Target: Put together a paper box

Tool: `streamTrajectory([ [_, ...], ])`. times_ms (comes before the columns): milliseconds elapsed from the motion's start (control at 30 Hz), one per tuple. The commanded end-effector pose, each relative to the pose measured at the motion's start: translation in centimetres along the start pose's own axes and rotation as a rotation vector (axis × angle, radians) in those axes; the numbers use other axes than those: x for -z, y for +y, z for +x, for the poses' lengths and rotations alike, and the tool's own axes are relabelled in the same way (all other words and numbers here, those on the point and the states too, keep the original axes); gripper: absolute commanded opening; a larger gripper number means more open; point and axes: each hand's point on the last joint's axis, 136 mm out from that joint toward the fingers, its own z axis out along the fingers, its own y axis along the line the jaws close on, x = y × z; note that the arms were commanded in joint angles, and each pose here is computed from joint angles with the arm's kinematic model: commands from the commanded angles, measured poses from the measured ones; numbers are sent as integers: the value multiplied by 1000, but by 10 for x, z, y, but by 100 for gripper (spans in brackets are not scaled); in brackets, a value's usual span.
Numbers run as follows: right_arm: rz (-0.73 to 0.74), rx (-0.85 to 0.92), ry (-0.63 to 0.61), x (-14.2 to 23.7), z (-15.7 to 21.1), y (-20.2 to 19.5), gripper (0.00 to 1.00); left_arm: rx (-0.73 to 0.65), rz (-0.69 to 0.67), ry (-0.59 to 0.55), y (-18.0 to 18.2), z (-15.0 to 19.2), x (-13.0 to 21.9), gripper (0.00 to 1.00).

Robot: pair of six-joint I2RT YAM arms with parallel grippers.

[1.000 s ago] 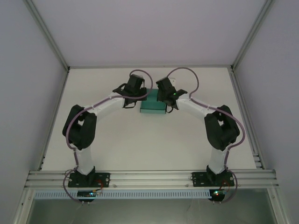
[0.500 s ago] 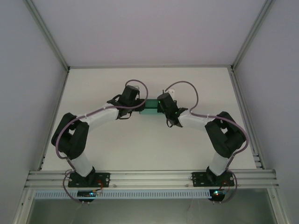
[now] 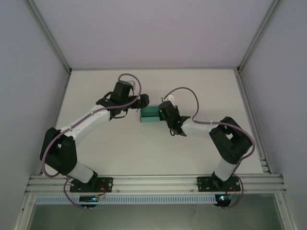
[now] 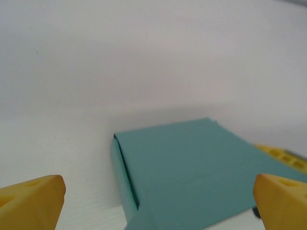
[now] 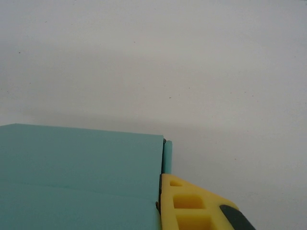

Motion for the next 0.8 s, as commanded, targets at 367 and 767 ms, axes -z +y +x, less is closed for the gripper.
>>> streamTrajectory([
  [367,-4,106,2,8,26,7,16,244,172,285,19,61,-69,77],
  [767,-102,163,42,35,36,18,42,293,120,321,47,103,-87,56],
])
